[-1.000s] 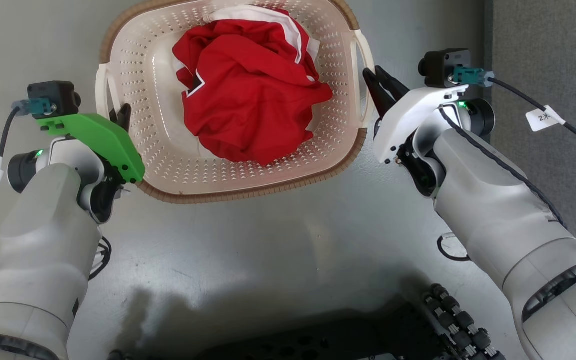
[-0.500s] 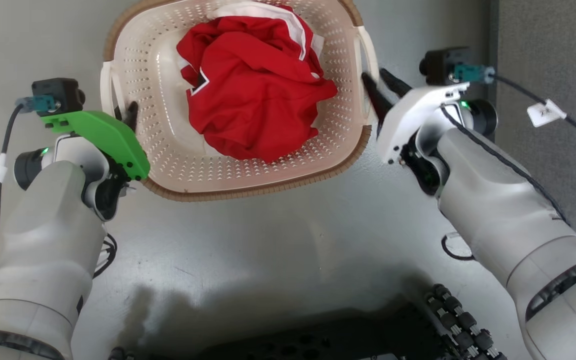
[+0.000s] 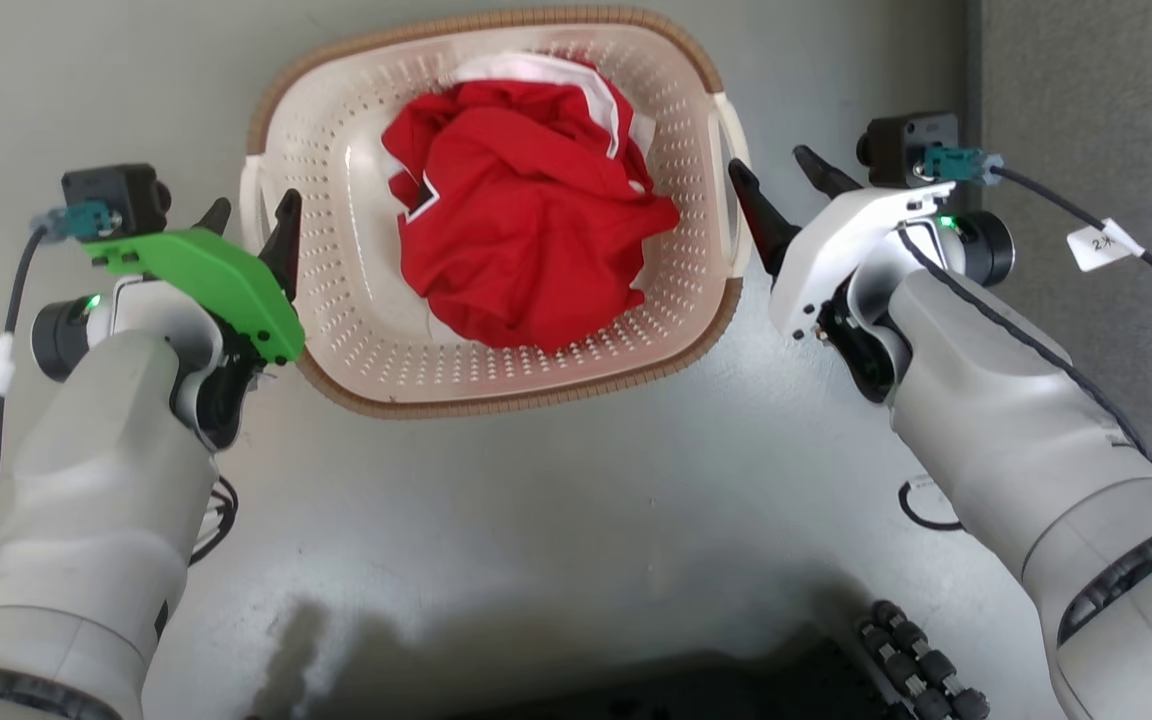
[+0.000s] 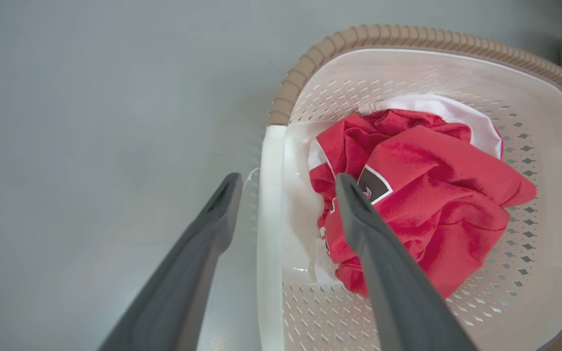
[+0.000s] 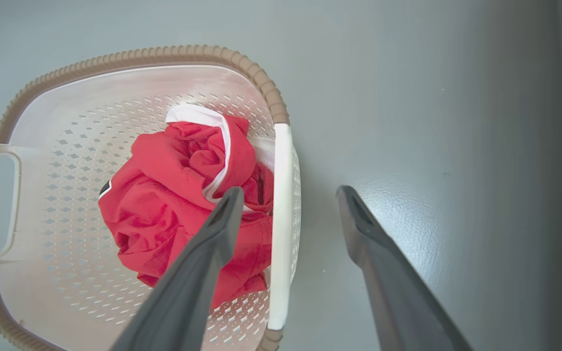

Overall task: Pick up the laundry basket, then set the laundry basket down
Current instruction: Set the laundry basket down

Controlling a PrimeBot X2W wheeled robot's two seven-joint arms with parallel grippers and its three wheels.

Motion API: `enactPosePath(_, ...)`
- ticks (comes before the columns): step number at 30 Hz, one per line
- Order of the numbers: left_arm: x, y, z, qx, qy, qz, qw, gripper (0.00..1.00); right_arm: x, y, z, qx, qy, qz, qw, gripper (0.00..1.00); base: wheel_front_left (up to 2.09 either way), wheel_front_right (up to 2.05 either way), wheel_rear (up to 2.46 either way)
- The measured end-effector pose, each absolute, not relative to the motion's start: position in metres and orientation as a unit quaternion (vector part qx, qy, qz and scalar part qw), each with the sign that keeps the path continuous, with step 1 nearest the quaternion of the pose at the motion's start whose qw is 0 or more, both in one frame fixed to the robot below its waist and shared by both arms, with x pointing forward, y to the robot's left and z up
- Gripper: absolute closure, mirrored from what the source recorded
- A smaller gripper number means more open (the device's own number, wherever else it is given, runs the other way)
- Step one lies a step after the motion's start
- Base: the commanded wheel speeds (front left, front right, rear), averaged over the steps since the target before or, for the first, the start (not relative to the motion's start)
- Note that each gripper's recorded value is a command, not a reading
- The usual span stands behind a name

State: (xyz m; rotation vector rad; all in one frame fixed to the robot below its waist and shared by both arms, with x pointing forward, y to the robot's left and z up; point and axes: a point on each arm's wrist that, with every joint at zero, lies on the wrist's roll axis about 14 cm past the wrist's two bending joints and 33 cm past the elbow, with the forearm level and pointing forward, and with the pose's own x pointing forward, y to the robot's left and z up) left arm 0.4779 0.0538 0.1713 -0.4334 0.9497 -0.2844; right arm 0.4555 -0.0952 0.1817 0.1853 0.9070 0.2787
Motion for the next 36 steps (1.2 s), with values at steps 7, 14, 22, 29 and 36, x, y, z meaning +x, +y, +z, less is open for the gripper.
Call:
enactPosePath(7, 0.484, 0.062, 0.196, -0.19, 0.402, -0.138, 0.885, 0.0, 0.449, -0.1, 0.198, 0.089, 0.426, 0.127, 0.891, 0.0, 0.0, 0.0, 0.0)
enactPosePath(14, 0.486, 0.069, 0.228, -0.17, 0.363, -0.148, 0.904, 0.0, 0.451, -0.1, 0.226, 0.092, 0.398, 0.124, 0.904, 0.0, 0.0, 0.0, 0.0)
enactPosePath(22, 0.496, 0.078, 0.272, -0.136, 0.311, -0.166, 0.926, 0.0, 0.478, -0.099, 0.282, 0.105, 0.319, 0.125, 0.934, 0.0, 0.0, 0.0, 0.0)
enactPosePath(29, 0.527, 0.076, 0.342, -0.13, 0.211, -0.17, 0.954, 0.0, 0.511, -0.111, 0.351, 0.085, 0.214, 0.122, 0.965, 0.0, 0.0, 0.0, 0.0)
enactPosePath(36, 0.544, 0.087, 0.414, -0.098, 0.111, -0.165, 0.975, 0.0, 0.505, -0.112, 0.395, 0.075, 0.153, 0.12, 0.978, 0.0, 0.0, 0.0, 0.0)
